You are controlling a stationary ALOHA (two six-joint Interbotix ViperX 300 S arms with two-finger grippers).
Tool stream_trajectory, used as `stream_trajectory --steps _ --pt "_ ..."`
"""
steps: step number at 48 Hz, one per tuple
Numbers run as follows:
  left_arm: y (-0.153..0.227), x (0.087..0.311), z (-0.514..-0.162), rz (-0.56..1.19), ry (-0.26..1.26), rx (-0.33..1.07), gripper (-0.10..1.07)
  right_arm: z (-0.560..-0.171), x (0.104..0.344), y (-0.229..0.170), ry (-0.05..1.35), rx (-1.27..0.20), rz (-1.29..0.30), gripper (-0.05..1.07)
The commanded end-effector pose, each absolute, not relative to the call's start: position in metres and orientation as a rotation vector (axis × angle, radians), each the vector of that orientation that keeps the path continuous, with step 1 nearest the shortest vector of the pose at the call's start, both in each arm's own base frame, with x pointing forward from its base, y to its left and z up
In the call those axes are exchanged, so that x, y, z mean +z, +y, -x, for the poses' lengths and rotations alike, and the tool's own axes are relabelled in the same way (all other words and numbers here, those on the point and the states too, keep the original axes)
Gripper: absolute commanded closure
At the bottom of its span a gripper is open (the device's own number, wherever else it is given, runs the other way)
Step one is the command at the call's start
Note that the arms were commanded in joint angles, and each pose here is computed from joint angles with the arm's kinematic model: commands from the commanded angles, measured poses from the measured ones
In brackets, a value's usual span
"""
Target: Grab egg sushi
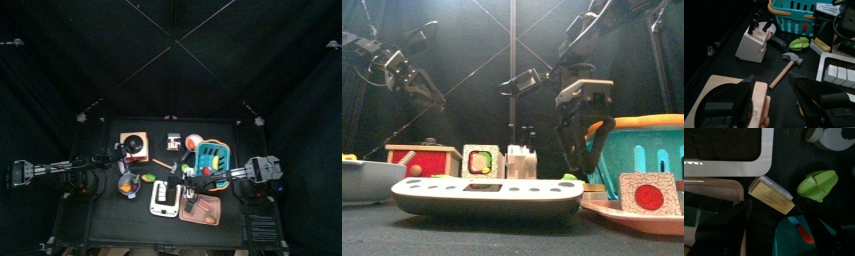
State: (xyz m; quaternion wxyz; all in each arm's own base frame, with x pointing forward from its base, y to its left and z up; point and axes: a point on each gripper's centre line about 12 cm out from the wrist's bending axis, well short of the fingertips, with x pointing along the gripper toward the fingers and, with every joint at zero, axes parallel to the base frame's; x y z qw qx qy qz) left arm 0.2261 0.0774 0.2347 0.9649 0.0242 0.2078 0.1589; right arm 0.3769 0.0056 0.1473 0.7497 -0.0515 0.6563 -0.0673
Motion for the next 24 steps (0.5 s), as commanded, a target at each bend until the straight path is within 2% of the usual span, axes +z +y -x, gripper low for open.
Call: stream_trajectory --steps 1,24 --pt "0.08 0.24 -0.227 -0.049 0.412 0.337 0.07 -0.383 0.154 0.009 1.41 -0.134 0.137 0.0" --pt "0.081 0.238 -0.226 -0.049 0.419 0.345 0.07 -0.386 0.135 0.011 1.457 -0.127 0.14 0.01"
